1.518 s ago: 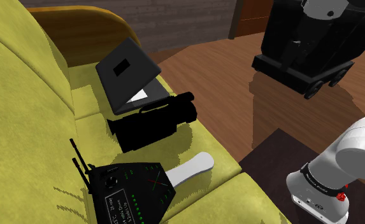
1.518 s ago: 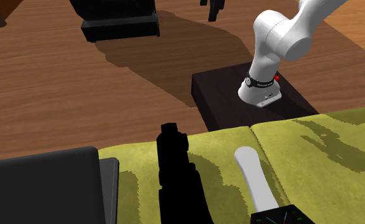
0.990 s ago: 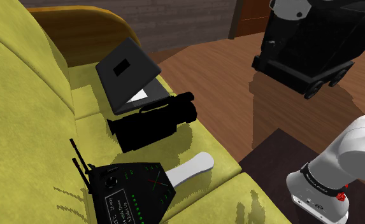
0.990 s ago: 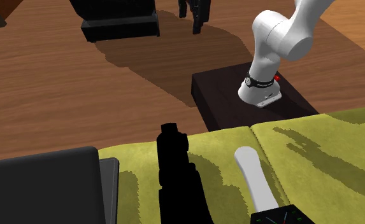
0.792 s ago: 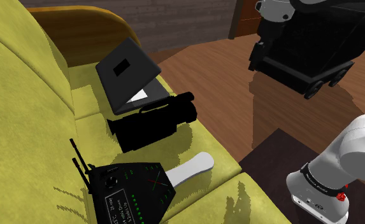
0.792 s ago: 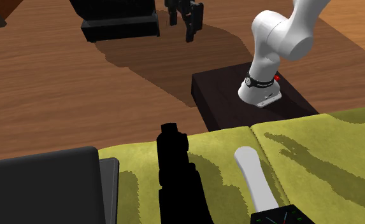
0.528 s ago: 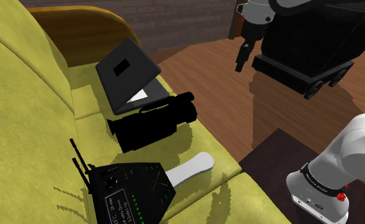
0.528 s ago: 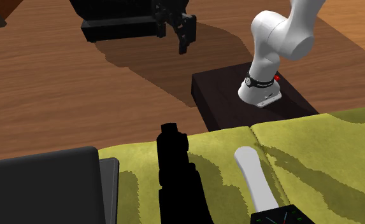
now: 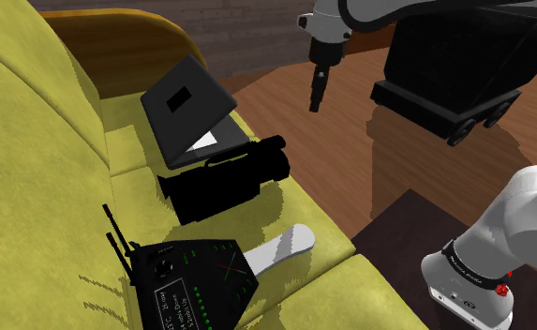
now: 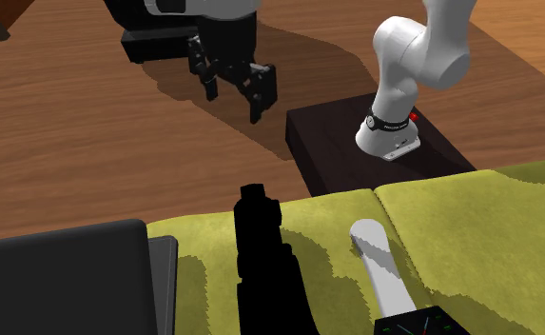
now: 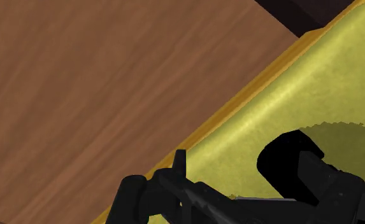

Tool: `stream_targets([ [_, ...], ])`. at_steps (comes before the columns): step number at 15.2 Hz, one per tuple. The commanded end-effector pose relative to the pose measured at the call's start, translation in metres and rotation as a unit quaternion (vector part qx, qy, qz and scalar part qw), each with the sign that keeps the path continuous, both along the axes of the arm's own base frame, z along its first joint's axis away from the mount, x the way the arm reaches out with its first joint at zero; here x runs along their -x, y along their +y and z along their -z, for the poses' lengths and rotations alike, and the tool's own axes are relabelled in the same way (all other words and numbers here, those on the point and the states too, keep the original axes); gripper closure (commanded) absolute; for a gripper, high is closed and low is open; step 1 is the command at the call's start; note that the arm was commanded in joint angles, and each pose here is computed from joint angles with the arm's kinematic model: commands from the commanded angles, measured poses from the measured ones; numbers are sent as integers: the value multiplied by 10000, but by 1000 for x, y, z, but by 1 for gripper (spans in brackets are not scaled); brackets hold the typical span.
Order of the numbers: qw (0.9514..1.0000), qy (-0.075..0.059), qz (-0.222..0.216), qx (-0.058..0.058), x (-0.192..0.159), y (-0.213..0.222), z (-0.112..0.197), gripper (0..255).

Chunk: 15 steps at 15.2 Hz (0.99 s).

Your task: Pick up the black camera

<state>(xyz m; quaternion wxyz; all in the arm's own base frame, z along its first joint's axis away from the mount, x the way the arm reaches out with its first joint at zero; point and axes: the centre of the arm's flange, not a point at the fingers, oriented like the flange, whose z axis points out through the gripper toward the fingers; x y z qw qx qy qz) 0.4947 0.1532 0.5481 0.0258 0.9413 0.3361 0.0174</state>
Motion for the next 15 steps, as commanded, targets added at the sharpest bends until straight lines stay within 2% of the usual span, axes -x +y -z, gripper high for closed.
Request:
stream_targets([
  [1, 9993, 10, -382, -11, -10, 25, 5, 0],
  [4, 9956, 27, -934, -24, -24, 60, 12, 0],
  [8, 9860, 50, -1667, -40, -35, 109, 22, 0],
  [11, 9752, 67, -2210, -52, -39, 147, 29, 0],
  [15, 9562, 90, -2924, -68, -37, 197, 39, 0],
])
